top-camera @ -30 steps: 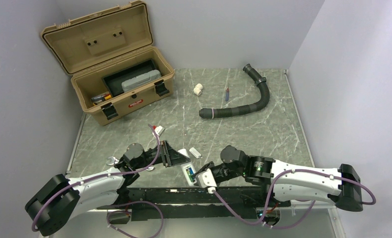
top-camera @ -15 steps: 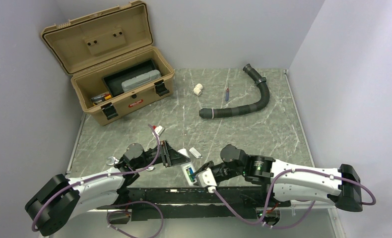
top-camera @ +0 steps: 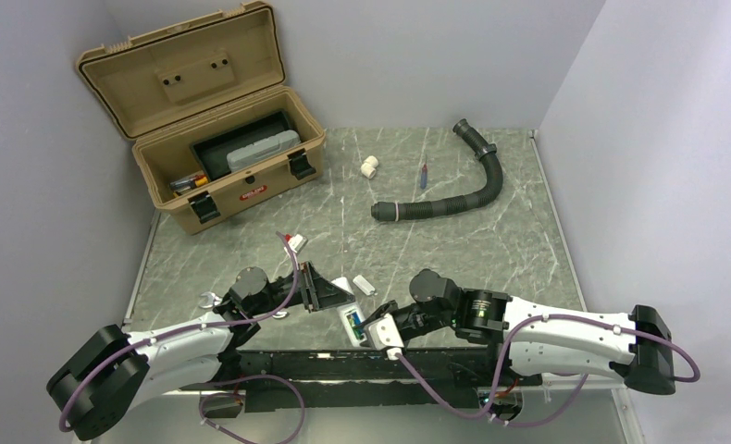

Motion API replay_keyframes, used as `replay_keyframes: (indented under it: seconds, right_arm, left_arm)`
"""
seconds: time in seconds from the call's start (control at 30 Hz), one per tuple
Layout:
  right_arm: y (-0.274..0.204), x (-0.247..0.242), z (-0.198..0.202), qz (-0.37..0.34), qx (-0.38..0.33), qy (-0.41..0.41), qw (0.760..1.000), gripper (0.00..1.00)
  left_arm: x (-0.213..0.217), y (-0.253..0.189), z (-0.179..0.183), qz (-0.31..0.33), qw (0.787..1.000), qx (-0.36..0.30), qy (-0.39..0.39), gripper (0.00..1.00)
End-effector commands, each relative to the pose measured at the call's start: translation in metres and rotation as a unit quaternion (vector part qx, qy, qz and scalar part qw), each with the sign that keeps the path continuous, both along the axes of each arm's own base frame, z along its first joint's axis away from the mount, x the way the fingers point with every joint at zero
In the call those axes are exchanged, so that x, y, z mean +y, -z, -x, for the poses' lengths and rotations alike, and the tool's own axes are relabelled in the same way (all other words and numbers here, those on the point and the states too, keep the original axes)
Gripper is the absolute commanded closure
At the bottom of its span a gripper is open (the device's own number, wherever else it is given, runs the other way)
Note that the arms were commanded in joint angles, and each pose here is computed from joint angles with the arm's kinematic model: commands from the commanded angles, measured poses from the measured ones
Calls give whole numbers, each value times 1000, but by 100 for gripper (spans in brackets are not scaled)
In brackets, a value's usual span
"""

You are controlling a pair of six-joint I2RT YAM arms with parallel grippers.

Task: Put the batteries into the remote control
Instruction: Load the battery into the remote control.

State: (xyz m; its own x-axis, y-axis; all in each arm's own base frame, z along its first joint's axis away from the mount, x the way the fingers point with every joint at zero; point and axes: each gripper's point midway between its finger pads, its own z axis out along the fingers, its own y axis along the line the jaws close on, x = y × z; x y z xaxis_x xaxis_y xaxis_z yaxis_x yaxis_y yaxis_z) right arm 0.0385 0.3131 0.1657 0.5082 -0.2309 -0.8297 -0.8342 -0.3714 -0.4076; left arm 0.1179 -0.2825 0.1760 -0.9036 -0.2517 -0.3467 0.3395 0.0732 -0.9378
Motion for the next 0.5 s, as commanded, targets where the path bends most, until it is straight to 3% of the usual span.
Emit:
replay_keyframes:
  seconds: [0.0, 0.47]
  right_arm:
    - [-26, 10, 1, -43, -12, -17, 999, 61]
    - [-22, 13, -1, -39, -14, -15, 999, 63]
  left_arm:
    - [-2, -22, 3, 31, 999, -30, 10, 100]
    - [0, -23, 5, 33, 999, -32, 11, 100]
